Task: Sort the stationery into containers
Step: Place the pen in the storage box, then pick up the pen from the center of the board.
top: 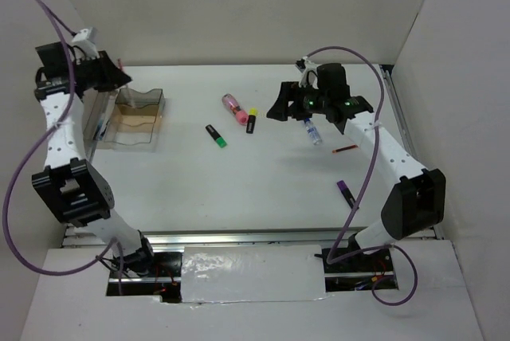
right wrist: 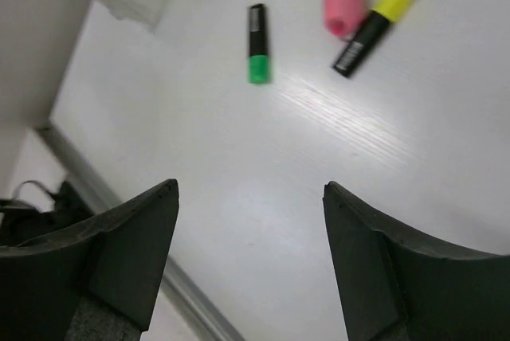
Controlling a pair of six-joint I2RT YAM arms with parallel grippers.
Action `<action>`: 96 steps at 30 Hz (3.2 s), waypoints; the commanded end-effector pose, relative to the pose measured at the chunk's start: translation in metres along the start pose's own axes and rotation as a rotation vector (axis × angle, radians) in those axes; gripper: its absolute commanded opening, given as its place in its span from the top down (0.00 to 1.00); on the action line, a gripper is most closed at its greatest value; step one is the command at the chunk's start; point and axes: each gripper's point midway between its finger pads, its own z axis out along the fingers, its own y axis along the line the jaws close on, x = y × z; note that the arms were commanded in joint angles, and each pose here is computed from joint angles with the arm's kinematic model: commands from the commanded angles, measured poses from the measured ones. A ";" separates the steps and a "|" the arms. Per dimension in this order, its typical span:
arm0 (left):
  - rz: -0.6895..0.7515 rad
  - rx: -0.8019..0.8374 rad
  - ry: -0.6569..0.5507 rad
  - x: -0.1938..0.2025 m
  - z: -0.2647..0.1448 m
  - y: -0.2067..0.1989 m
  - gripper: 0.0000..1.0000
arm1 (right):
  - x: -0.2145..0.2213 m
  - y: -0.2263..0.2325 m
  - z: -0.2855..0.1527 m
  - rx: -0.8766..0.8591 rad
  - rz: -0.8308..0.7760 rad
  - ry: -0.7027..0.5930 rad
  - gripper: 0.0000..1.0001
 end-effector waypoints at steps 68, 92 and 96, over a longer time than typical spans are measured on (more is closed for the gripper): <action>0.406 0.165 0.313 0.036 -0.005 0.023 0.34 | 0.056 -0.327 -0.148 0.554 -0.405 0.650 0.30; 0.339 0.264 0.293 0.044 -0.012 -0.001 0.30 | 0.114 -0.361 -0.116 0.415 -0.586 0.991 0.36; 0.335 0.265 0.297 0.045 -0.012 -0.002 0.30 | 0.124 -0.360 -0.109 0.397 -0.605 1.020 0.40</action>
